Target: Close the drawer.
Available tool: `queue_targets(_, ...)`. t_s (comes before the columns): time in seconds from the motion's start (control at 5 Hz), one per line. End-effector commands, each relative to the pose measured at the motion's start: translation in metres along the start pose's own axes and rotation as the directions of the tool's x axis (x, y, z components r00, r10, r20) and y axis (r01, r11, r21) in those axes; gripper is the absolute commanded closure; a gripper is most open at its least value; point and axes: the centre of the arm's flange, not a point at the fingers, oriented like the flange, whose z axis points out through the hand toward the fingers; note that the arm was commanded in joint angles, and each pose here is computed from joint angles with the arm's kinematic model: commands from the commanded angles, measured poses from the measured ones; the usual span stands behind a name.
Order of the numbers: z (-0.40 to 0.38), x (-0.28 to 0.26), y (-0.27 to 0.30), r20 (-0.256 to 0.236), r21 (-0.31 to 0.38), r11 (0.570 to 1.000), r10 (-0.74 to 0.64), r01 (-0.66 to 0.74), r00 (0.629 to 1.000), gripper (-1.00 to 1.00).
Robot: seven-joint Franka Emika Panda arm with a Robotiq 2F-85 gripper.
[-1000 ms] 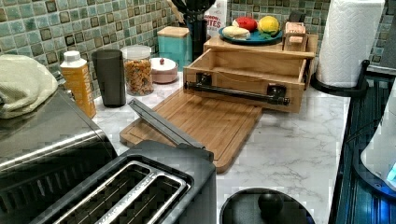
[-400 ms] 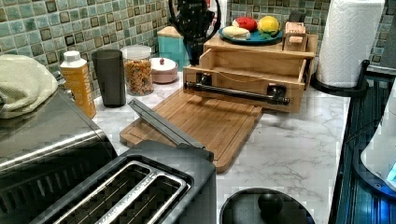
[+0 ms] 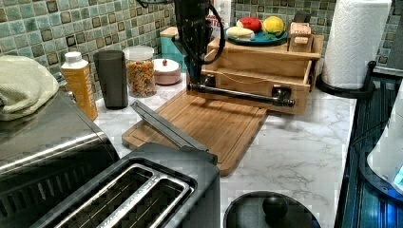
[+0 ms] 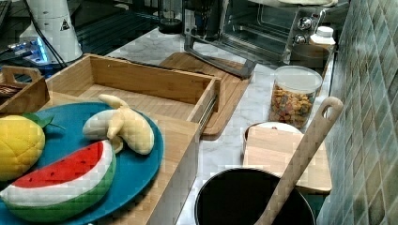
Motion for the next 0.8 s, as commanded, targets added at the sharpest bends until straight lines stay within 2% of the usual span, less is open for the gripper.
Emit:
queue_targets(0.2,0.070,-0.027,0.046,0.040,-0.106,0.973,-0.200,0.204,0.979,1.00)
queue_targets(0.4,0.076,-0.028,0.051,0.074,-0.135,0.972,-0.184,0.193,0.980,1.00)
queue_targets(0.8,0.098,-0.032,0.052,0.070,-0.154,0.981,-0.105,0.115,0.992,1.00)
